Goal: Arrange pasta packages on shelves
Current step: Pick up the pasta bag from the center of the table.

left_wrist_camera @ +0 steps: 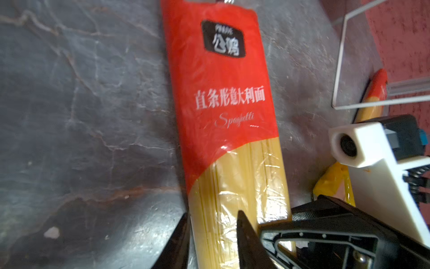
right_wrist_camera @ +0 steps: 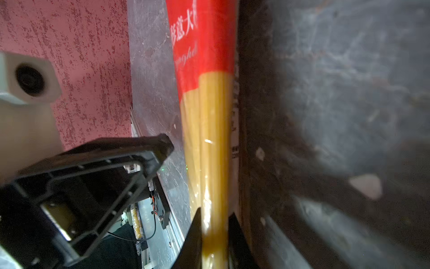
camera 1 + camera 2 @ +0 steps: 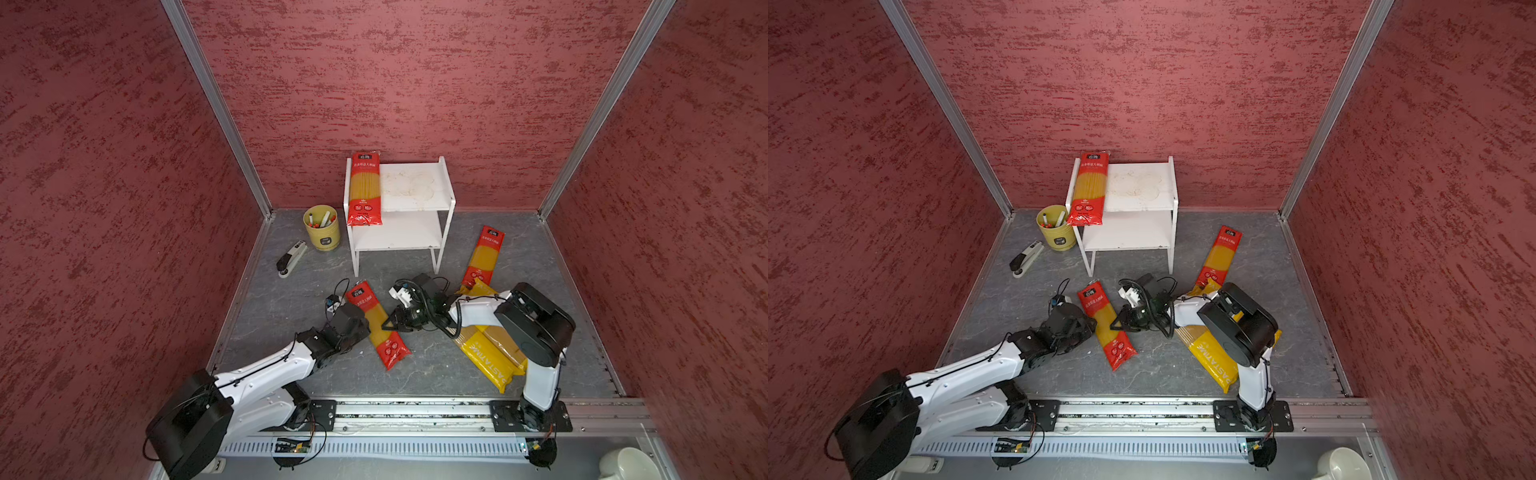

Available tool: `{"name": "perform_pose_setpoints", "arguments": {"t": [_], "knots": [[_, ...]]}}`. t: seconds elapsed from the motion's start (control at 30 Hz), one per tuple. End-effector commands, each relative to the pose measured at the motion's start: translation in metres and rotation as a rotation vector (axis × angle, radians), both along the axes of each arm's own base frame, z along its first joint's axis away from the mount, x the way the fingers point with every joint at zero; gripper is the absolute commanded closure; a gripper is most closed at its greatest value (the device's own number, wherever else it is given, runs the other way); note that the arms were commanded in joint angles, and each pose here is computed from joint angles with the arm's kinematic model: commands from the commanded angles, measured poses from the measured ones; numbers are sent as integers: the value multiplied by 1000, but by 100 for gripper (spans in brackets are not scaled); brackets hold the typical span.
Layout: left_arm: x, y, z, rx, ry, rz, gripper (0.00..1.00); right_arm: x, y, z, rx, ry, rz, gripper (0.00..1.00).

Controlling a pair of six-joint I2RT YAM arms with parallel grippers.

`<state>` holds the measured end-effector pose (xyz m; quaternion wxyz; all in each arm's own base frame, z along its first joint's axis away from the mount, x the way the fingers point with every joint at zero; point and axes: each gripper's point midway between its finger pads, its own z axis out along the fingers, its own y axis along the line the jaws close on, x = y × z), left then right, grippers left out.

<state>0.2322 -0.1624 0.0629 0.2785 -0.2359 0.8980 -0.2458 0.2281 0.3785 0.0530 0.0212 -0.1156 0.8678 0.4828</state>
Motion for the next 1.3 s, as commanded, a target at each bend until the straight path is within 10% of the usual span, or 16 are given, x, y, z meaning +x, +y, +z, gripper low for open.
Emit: {"name": "perform_pose_setpoints", "arguments": {"t": [0.0, 1.27], "knots": [[8, 1, 30, 30, -86, -25, 58, 6, 0, 44, 87, -132, -11, 95], [36, -27, 166, -36, -559, -172, 40, -23, -116, 285, 273, -623, -104, 100]]}}
